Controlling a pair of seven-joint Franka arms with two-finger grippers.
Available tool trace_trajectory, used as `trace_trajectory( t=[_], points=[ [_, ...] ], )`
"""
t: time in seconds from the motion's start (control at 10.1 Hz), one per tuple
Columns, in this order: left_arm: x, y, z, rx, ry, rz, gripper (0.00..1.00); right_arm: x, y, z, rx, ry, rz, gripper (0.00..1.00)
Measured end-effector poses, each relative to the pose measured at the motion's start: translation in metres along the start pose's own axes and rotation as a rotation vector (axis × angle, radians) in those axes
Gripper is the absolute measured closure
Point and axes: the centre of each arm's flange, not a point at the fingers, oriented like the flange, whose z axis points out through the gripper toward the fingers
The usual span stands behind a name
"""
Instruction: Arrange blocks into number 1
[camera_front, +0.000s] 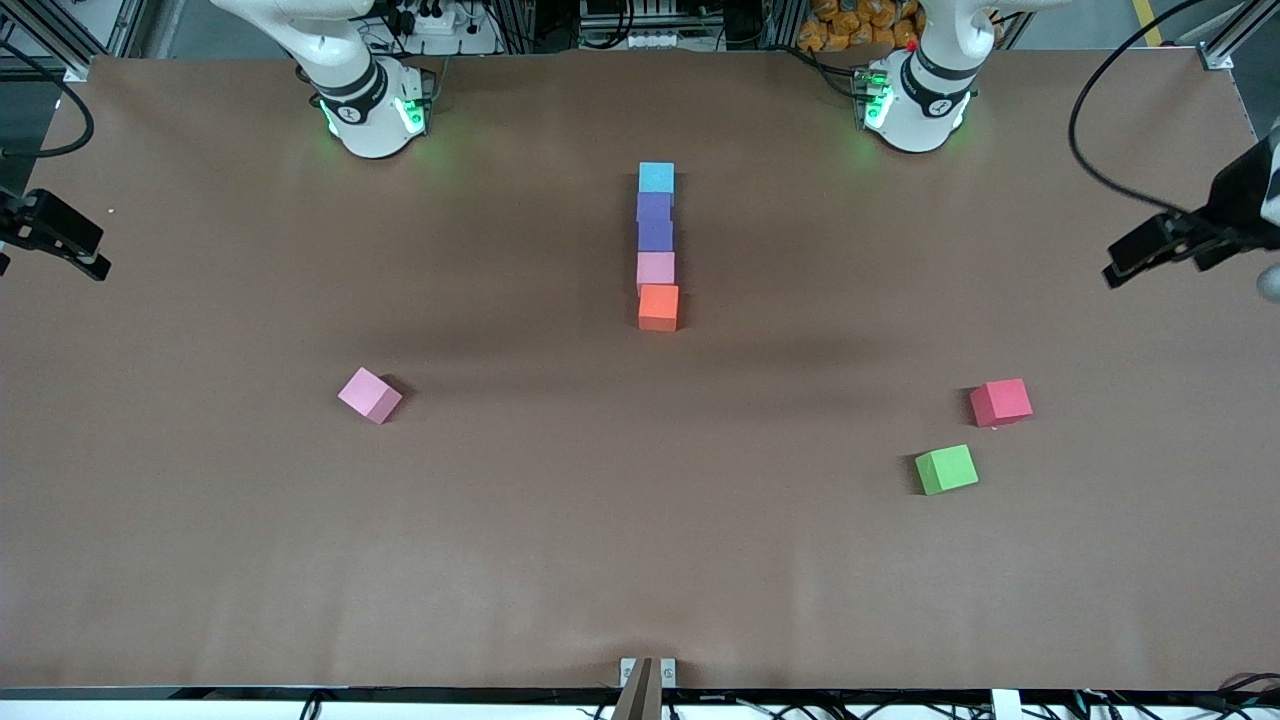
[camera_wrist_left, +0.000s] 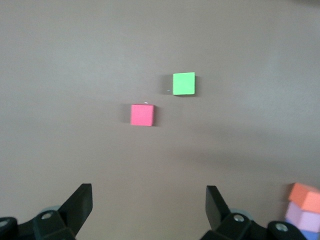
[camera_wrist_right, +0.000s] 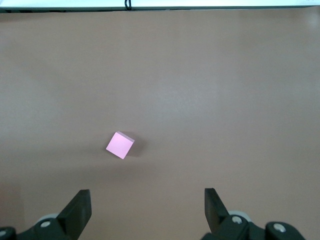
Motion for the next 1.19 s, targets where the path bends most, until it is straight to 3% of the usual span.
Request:
trace_trajectory(
  t=[0.3,1.19],
  points=[
    [-0.019,-0.006,-0.024,0.001,0.010,0.032,0.00,0.003,0.011,0.007,-0.004,-0.012,0.018,0.00],
    [-0.017,-0.003,-0.001,0.010,-0.038,0.041,0.00,0.009,0.023,0.023,-0.004,-0.036,0.043,0.00]
  ],
)
